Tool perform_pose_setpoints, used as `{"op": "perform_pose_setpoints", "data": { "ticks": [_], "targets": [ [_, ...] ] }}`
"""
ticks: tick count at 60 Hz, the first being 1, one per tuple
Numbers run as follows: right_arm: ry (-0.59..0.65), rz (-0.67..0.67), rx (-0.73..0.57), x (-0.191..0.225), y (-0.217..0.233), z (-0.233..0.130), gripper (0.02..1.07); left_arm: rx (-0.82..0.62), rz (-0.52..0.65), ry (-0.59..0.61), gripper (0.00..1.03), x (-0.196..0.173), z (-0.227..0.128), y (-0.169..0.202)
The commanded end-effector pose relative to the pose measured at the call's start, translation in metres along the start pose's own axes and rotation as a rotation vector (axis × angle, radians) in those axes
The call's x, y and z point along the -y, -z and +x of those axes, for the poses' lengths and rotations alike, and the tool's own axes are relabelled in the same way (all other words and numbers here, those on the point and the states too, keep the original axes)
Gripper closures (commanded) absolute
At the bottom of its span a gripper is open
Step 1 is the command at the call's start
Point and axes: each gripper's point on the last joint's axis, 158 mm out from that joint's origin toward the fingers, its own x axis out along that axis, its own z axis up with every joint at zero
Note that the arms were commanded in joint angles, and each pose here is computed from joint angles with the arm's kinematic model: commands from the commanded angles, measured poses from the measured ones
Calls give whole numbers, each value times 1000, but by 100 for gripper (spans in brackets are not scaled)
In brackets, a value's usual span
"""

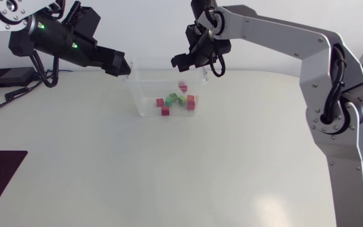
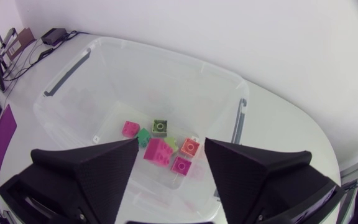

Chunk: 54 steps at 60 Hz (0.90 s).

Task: Place the duplo bricks in the container

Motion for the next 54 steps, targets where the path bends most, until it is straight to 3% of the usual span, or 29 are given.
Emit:
{"op": "perform_pose_setpoints", "data": {
  "ticks": [1, 29, 40, 54],
  "targets": [
    [8, -16, -23, 0, 6, 4, 6, 14, -6, -16, 4, 3, -11, 9],
    [150, -6, 117, 62, 26, -84, 6, 105, 53, -211, 4, -17, -54, 50],
    [210, 19, 150, 90, 63, -115, 6, 190, 11, -310, 4, -42, -76, 61],
    [275, 22, 207, 115, 109, -156, 6, 234, 26, -353, 4, -43, -87, 90]
  ]
}}
